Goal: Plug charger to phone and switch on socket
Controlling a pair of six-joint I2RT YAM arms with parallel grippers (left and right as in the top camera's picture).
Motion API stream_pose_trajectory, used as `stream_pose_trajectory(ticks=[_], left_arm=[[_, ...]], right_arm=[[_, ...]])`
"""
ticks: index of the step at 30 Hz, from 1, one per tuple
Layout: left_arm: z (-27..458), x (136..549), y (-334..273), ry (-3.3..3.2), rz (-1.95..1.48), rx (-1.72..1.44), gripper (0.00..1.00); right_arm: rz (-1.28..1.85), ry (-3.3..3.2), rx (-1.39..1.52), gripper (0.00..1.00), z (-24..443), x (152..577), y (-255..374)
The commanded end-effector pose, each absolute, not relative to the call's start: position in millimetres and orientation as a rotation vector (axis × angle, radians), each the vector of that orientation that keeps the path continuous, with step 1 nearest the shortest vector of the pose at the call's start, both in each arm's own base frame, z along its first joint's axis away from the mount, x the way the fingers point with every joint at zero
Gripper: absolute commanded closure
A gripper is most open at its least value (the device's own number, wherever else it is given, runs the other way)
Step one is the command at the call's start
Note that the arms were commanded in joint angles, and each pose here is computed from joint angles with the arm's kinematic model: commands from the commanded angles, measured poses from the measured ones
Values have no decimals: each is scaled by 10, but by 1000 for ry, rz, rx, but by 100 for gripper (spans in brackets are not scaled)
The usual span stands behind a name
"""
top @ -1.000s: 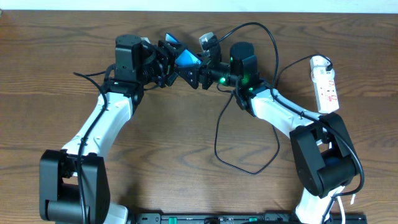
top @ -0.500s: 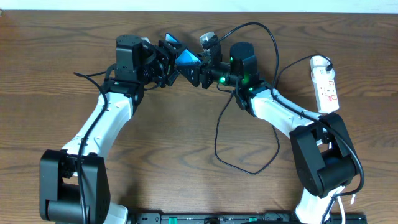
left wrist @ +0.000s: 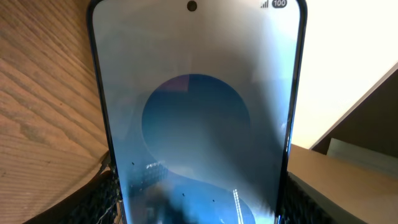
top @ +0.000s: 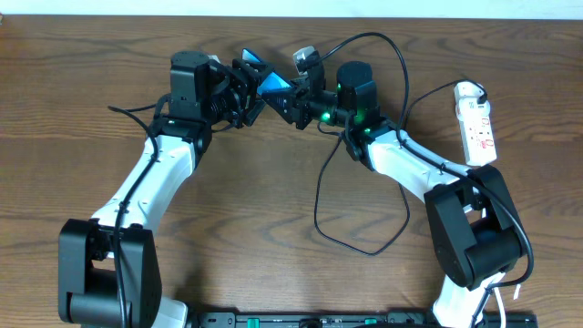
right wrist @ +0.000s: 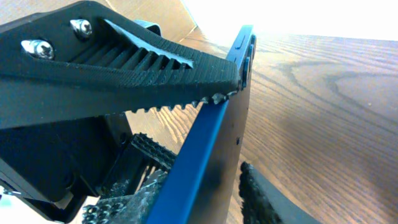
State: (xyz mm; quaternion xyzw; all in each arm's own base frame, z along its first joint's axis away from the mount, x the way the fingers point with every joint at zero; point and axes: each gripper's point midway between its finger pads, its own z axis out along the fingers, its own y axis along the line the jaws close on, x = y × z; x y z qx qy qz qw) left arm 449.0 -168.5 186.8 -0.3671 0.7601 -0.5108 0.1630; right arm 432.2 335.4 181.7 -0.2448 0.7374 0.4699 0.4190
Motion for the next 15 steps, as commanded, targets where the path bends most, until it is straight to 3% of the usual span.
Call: stream_pose_trajectory(ticks=[1,9,11,14,15], left_arm=[[1973,4439,-1786,2174,-1498,-992,93],[1973,4440,-1785,2174,-1498,-992,92],[1973,4440,-1785,2174,-1498,-992,87],[1973,4440,-1785,2174,-1498,-992,83],[1972,4439,-1785,2174,-1498,-993,78]], right_arm=[[1178,1820,-629,68,1928,4312,3402],[1175,1821,-626,92,1926,4317,3400],[1175,1821,-626,99,1926,4317,3400],[1174,1821,-626,99,1926,4318,3398],[1174,1821,-626,99,1926,4319,3398]])
